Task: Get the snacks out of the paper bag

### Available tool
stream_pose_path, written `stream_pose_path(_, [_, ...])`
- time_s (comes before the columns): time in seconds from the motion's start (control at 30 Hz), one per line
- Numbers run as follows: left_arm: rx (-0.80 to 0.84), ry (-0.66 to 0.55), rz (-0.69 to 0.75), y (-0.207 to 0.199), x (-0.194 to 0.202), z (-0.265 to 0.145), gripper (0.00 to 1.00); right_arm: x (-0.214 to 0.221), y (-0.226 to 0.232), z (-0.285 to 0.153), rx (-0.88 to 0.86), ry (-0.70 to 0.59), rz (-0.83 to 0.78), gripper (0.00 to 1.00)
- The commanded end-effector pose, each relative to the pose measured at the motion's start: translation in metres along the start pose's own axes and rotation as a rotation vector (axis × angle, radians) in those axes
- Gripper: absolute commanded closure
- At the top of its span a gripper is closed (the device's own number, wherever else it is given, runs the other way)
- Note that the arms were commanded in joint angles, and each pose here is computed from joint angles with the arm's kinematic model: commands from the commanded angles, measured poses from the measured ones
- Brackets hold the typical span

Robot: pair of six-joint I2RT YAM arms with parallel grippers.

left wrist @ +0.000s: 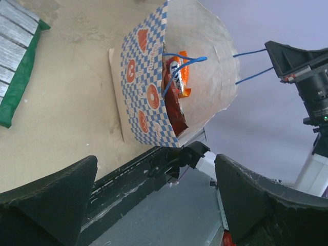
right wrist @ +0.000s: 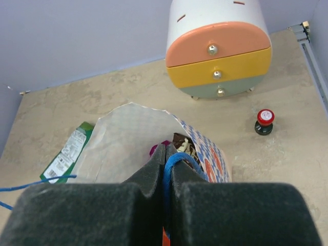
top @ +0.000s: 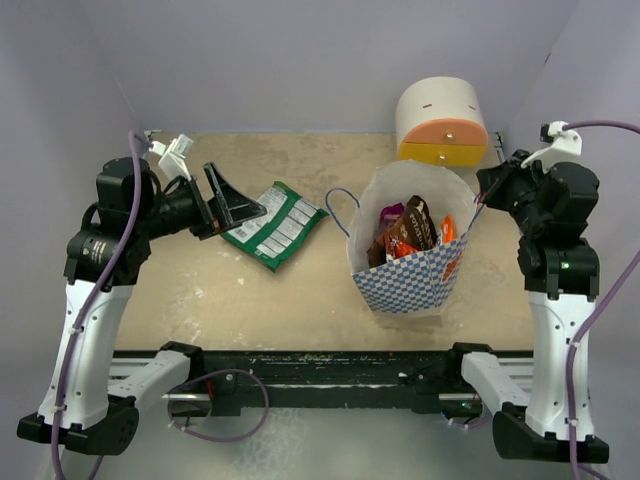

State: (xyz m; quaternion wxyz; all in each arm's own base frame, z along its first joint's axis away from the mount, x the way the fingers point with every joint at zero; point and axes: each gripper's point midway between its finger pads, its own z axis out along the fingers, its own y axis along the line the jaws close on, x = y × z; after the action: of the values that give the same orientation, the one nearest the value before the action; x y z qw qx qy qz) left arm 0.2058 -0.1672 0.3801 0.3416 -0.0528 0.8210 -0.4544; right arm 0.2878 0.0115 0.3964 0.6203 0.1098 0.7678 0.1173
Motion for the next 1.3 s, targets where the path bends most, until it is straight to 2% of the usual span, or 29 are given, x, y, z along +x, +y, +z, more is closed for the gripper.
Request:
stream_pose_path(0.0, [0.143,-0.012,0.076,-0.026,-0.009,0.002,0.01,-0.052,0.021,-0.012,-0.074,-0.146,-0.061,1.00])
stream_pose_path(0.4, [0.192,0.018,0.059,-0.028,-0.029,0.030,0.02,-0.084,0.021,-0.012,-0.038,-0.166,-0.178,1.00])
stream_pose_path(0.5, [0.190,0.020,0.046,-0.026,-0.026,0.031,0.02,-0.078,0.029,-0.010,-0.090,-0.143,-0.175,1.00])
stream_pose_path(0.73, [0.214,0.046,0.061,-0.031,-0.015,0.031,0.03,-0.067,0.099,-0.039,-0.498,-0.100,-0.204,1.00])
stream_pose_path(0.9, [0.249,0.081,0.090,-0.045,-0.003,0.038,0.04,-0.061,0.135,-0.051,-0.747,-0.066,-0.144,1.00])
stream_pose_path(0.97, [0.261,0.094,0.110,-0.054,0.003,0.043,0.08,-0.055,0.141,-0.054,-0.807,-0.041,-0.095,1.00])
stream_pose_path(1.1, [0.287,0.136,0.140,-0.069,0.018,0.058,0.15,-0.047,0.141,-0.059,-0.812,-0.039,-0.035,1.00])
stream_pose_path(1.27, [0.270,0.177,0.220,-0.080,0.043,0.092,0.29,-0.039,0.129,-0.046,-0.726,0.008,0.017,1.00])
